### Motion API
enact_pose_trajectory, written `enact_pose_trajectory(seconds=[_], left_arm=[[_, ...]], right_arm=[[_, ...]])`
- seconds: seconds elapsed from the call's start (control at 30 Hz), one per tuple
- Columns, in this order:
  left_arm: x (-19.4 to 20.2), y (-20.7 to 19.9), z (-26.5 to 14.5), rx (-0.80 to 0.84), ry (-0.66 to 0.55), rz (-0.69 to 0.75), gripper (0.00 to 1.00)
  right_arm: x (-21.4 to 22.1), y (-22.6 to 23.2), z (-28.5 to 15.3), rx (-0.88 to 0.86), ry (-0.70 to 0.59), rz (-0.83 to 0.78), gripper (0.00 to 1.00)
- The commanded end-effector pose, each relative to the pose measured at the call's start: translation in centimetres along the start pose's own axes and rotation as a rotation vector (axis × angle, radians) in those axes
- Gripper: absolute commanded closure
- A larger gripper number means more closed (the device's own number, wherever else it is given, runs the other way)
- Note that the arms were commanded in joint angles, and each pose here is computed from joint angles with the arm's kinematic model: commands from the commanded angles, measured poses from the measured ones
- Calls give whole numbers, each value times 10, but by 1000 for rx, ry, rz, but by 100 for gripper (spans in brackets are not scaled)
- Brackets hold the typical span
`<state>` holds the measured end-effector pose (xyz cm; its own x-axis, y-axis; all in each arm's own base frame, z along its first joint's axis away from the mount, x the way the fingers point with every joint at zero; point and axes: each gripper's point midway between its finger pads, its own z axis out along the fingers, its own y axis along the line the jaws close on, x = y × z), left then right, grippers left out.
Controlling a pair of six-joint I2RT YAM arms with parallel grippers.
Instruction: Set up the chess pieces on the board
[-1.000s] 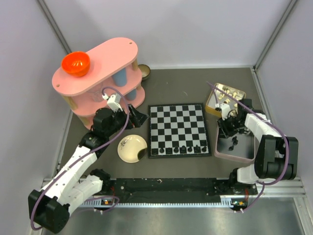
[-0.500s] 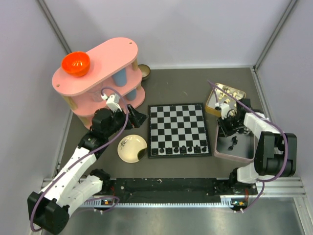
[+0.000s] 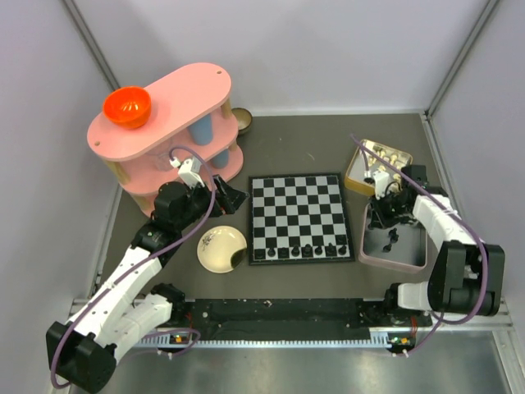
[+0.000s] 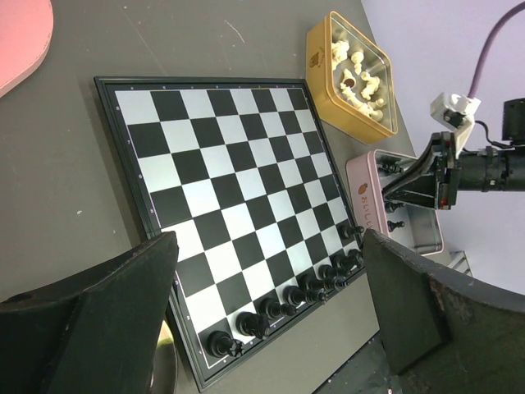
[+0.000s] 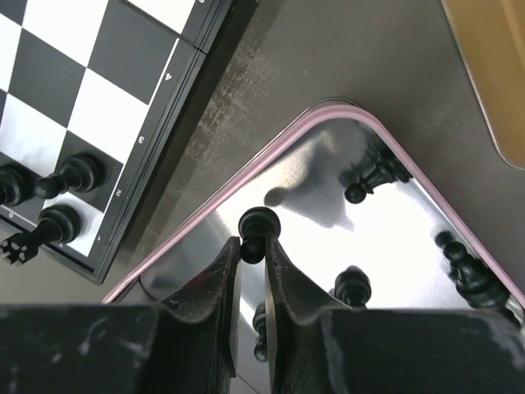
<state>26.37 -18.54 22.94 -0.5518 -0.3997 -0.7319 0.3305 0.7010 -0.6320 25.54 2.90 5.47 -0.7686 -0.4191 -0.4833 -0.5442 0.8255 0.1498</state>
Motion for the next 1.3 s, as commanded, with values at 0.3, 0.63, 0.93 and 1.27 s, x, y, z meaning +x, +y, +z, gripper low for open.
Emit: enact_pose_trajectory(seconds=[0.3, 0.63, 0.93, 1.27], left_arm=[[-18, -15, -3, 47, -57, 25, 1], [-17, -12, -8, 26, -63, 20, 1], [-12, -6, -11, 9, -74, -7, 1], [-11, -4, -11, 5, -74, 0, 1]], right_arm=[[-63, 56, -56, -96, -149, -208, 91], [-74, 133, -16, -270, -48, -430, 91], [-64, 139, 14, -258, 28, -453, 91], [-54, 132, 31, -222, 96, -454, 90]])
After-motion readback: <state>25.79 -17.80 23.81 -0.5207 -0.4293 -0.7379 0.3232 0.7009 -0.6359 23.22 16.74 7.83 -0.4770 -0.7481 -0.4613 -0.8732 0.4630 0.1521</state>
